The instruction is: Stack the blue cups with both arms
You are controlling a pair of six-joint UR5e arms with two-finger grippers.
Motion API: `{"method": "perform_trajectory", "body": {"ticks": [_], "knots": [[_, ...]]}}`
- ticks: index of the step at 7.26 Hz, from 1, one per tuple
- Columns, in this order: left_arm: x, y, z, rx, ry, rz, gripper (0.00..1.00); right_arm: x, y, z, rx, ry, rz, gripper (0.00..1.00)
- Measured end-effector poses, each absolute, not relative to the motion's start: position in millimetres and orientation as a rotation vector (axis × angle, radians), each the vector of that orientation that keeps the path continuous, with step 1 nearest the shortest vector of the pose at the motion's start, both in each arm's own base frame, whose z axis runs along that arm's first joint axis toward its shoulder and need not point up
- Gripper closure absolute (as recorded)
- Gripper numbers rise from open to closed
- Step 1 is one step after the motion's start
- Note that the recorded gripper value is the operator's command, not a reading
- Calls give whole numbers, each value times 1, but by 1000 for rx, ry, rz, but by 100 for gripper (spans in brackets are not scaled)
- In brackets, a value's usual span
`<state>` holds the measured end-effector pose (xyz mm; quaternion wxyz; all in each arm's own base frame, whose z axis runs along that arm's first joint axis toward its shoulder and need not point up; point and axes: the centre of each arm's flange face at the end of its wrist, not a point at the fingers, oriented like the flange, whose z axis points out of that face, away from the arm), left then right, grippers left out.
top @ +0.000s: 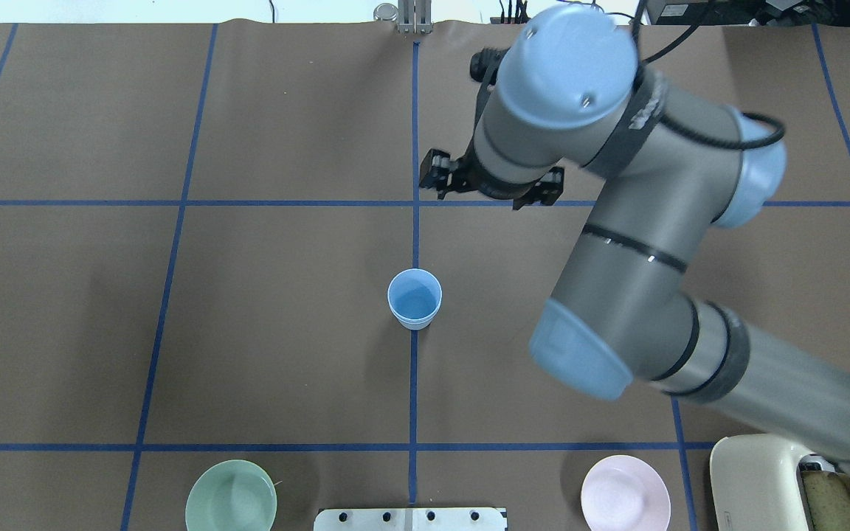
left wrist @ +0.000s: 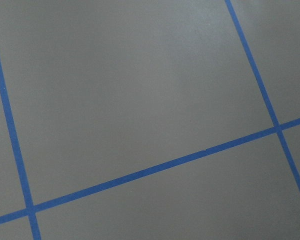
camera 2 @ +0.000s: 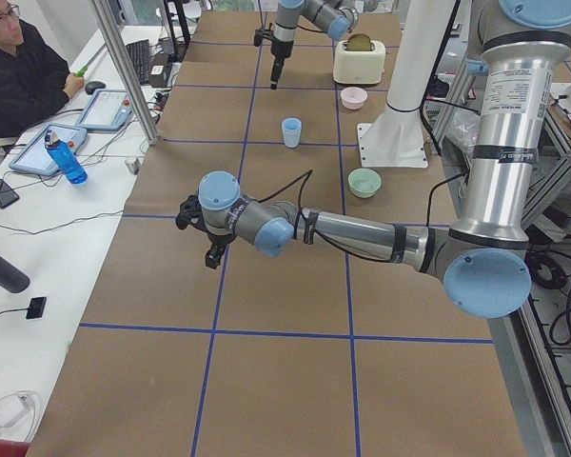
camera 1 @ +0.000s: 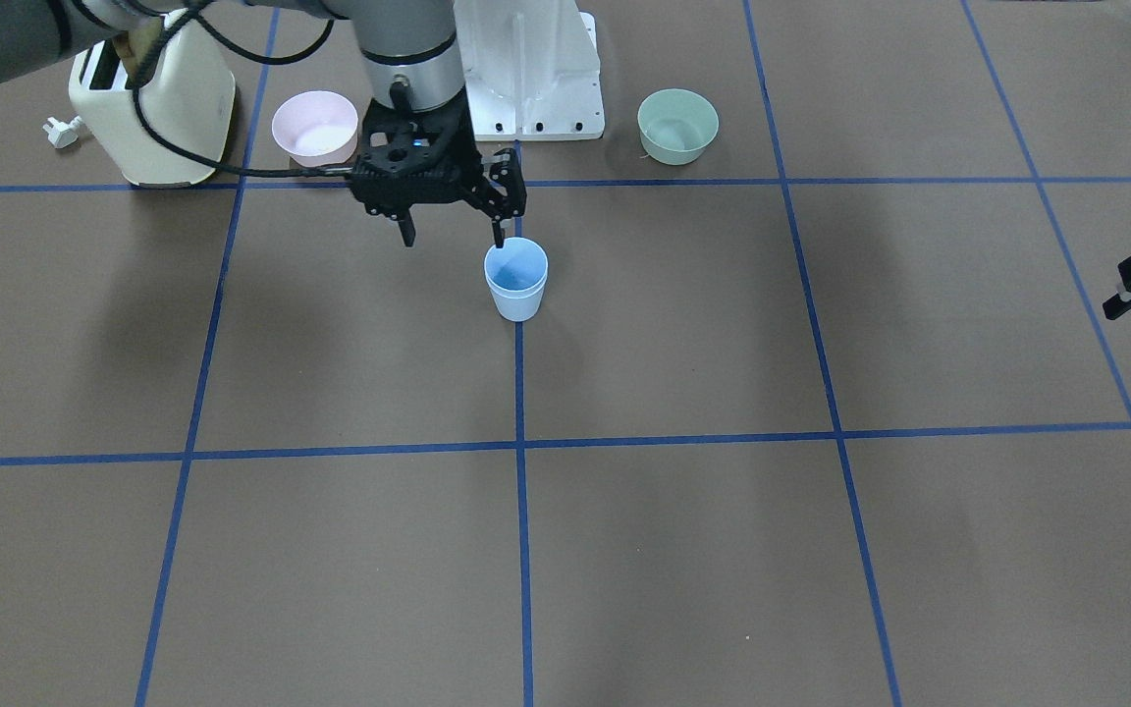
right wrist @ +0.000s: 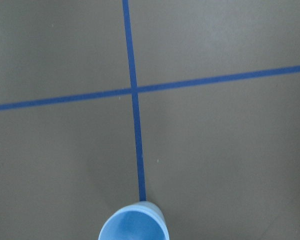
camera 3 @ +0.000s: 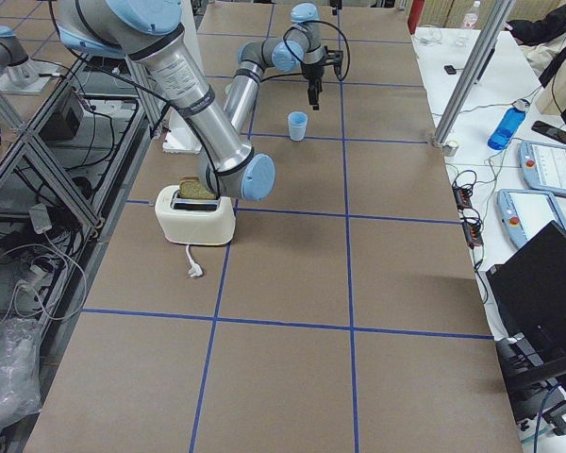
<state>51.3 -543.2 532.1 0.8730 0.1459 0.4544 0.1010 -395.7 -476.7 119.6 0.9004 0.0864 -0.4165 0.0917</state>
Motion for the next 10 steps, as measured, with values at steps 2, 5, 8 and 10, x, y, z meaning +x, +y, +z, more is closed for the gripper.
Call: {"method": "perform_trajectory", "body": {"ticks": [2,5,8,10], "knots": [[46,-541,533,318,957,210,2,-305,-535,169,239,-810,108,0],[18,-540,534,345,979,183,2,-162,-587,294,266,-792,-10,0],[1,-537,535,370,998,198,2,-24,-588,420,254,-777,-64,0],[-1,-539,540,375,989,208,2,19,-584,464,237,-763,-58,0]]}}
